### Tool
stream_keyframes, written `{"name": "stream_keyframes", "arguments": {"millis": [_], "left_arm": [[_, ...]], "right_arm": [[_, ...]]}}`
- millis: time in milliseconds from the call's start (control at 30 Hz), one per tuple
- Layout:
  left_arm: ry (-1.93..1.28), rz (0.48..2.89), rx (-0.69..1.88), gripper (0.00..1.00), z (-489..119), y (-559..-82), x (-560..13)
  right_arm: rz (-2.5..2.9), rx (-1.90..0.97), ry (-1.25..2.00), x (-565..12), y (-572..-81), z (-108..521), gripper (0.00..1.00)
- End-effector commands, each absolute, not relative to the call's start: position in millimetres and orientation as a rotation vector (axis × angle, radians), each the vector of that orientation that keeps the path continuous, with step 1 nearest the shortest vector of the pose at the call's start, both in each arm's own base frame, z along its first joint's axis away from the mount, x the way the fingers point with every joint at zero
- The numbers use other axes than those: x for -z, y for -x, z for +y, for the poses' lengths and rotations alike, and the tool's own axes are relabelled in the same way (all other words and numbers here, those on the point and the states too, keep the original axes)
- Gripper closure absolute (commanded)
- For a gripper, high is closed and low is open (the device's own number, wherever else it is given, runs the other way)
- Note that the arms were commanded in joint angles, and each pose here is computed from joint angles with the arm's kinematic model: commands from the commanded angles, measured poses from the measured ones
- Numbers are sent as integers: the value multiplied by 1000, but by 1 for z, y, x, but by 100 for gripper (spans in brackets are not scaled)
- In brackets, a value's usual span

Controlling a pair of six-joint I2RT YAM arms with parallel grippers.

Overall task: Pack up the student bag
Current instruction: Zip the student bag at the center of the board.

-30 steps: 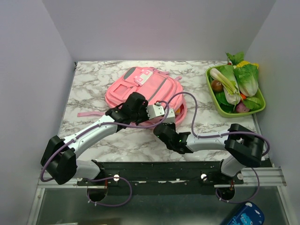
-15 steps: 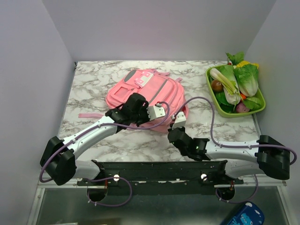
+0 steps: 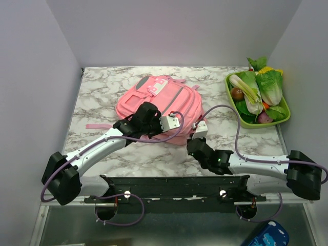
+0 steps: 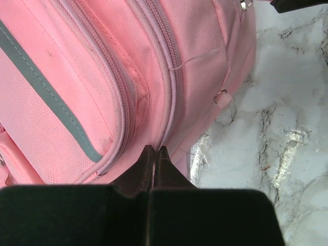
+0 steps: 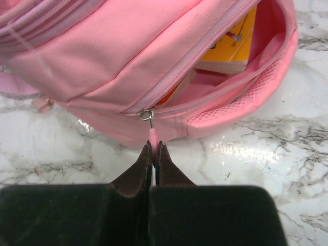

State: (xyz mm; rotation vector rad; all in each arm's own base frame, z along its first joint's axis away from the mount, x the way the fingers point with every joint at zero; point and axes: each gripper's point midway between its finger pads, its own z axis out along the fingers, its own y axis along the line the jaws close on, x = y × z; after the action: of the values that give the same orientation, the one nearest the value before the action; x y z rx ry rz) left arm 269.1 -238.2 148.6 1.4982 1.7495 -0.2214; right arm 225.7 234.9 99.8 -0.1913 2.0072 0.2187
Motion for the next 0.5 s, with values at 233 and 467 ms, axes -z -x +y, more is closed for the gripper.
{"name": "stream_keyframes", "arguments": {"millis": [233, 467], "left_arm": [[-1496, 1816, 140, 100, -201, -254, -145], [-1492, 1795, 97, 100, -196, -256, -156]], "right_arm": [[2044, -48, 1, -128, -267, 167, 99], [2070, 37, 89, -122, -279, 164, 99]]}}
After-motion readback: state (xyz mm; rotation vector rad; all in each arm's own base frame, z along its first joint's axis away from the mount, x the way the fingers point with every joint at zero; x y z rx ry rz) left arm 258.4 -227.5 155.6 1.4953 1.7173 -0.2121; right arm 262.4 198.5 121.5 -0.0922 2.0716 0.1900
